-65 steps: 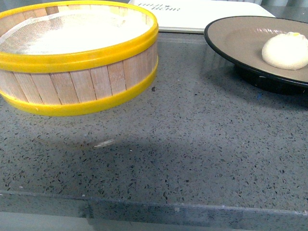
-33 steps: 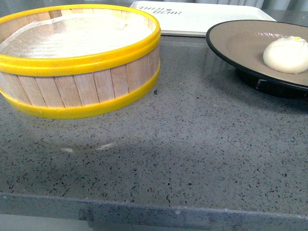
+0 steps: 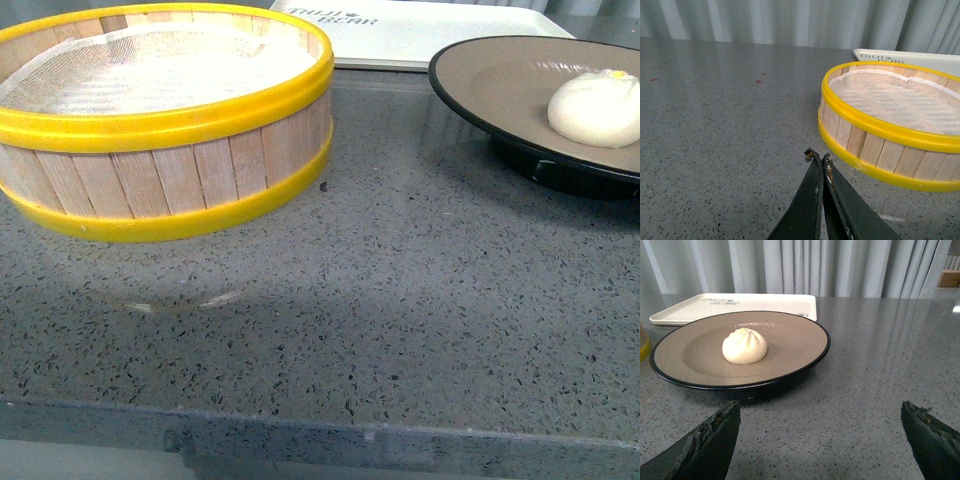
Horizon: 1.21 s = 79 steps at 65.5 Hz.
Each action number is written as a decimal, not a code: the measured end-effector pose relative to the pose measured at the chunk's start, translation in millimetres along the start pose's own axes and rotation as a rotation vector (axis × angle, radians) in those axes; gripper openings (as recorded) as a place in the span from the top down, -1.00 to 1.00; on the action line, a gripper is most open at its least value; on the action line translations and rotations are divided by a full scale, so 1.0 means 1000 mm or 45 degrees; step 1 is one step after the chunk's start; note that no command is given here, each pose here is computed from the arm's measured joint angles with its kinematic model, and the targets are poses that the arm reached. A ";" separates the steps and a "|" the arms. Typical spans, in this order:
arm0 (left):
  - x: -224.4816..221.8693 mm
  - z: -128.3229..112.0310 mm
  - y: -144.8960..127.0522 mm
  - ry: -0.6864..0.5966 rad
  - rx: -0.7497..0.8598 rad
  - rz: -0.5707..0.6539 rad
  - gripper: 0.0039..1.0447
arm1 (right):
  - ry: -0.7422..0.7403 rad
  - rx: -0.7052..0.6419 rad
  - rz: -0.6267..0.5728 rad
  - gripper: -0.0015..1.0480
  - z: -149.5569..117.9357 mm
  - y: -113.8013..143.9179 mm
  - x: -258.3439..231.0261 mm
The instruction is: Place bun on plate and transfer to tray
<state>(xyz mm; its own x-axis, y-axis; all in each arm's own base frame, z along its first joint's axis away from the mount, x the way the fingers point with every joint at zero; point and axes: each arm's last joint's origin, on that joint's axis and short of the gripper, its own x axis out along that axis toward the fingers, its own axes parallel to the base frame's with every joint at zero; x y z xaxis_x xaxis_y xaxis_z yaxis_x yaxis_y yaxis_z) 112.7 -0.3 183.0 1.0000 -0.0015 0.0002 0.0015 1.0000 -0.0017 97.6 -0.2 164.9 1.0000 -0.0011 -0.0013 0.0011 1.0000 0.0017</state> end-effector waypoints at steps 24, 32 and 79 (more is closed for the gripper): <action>-0.010 -0.014 0.000 0.030 0.000 0.000 0.93 | 0.000 0.000 0.000 -0.83 0.000 0.000 0.000; -0.016 -0.010 0.000 -0.031 0.000 -0.002 0.93 | 0.000 0.000 0.000 -0.83 0.000 0.000 0.000; -0.016 -0.011 0.000 -0.029 -0.001 -0.001 -0.14 | 0.000 0.000 0.000 -0.83 0.000 0.000 0.000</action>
<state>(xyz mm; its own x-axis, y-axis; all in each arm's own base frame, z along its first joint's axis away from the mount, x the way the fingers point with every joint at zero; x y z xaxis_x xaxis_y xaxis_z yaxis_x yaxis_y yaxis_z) 96.2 -0.2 172.3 0.9997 -0.0023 0.0231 0.0023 1.0000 -0.0025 97.6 -0.2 164.9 1.0000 -0.0011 -0.0013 0.0011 1.0000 0.0017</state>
